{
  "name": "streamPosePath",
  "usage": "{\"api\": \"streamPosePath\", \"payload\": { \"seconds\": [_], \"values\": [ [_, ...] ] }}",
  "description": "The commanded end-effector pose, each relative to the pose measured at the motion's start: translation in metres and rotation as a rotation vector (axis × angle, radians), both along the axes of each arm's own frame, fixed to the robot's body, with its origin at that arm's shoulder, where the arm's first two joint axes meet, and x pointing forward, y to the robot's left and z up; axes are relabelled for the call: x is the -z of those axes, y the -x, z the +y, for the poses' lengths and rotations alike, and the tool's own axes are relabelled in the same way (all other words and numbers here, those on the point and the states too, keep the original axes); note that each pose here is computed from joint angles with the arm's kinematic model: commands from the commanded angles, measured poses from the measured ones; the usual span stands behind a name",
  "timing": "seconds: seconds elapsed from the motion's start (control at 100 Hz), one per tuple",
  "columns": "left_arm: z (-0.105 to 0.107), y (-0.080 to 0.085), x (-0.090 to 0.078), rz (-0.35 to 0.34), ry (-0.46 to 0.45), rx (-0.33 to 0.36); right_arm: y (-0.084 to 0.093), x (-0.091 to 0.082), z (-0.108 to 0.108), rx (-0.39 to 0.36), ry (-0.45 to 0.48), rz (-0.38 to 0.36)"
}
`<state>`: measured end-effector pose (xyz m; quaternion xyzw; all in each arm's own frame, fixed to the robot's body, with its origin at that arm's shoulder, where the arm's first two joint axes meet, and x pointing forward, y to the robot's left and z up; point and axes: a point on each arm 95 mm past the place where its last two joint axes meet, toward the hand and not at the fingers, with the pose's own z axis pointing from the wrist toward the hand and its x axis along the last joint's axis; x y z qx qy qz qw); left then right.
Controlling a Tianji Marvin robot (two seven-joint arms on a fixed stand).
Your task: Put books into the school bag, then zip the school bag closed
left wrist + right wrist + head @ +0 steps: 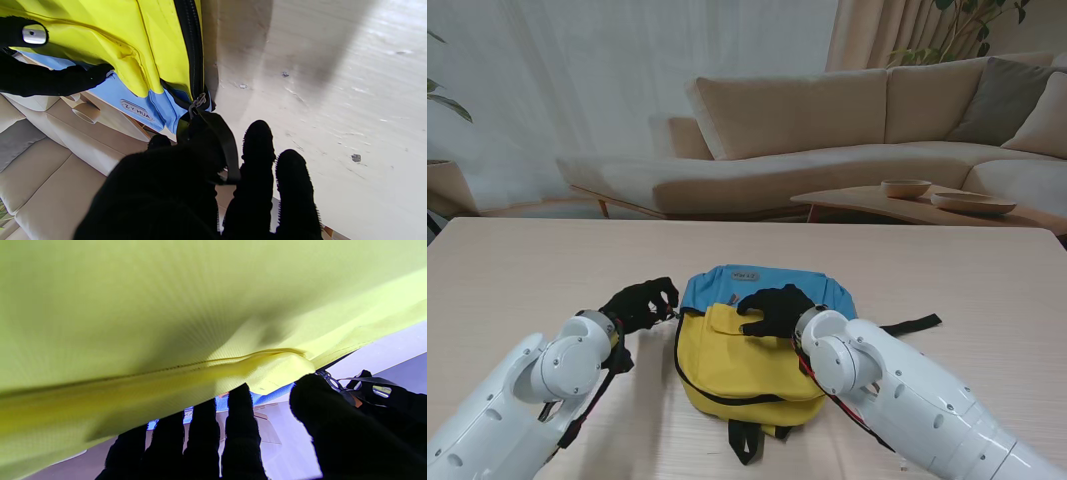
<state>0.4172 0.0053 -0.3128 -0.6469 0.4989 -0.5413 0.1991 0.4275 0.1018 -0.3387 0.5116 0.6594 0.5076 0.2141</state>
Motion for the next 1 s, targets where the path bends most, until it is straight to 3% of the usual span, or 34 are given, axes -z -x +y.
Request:
{"api": "streamPosePath", "payload": {
  "seconds": [0.0,0.28,0.43,0.75,0.99],
  "values": [
    [-0.005,0.004,-0.002,0.014,0.013,0.024,0.013,0.029,-0.004,-0.003,0.036,0.089],
    [-0.009,0.018,-0.008,0.034,0.025,0.046,0.012,0.028,-0.002,0.004,0.051,0.104],
    [-0.010,0.030,-0.010,0.026,-0.014,0.052,0.012,0.029,0.000,0.014,0.065,0.117],
    [-0.013,0.059,-0.011,0.006,-0.074,0.063,0.011,0.032,0.007,0.093,0.090,0.135],
    [-0.017,0.077,-0.011,-0.009,-0.055,0.051,0.012,0.035,0.015,0.133,0.121,0.164]
  ]
}}
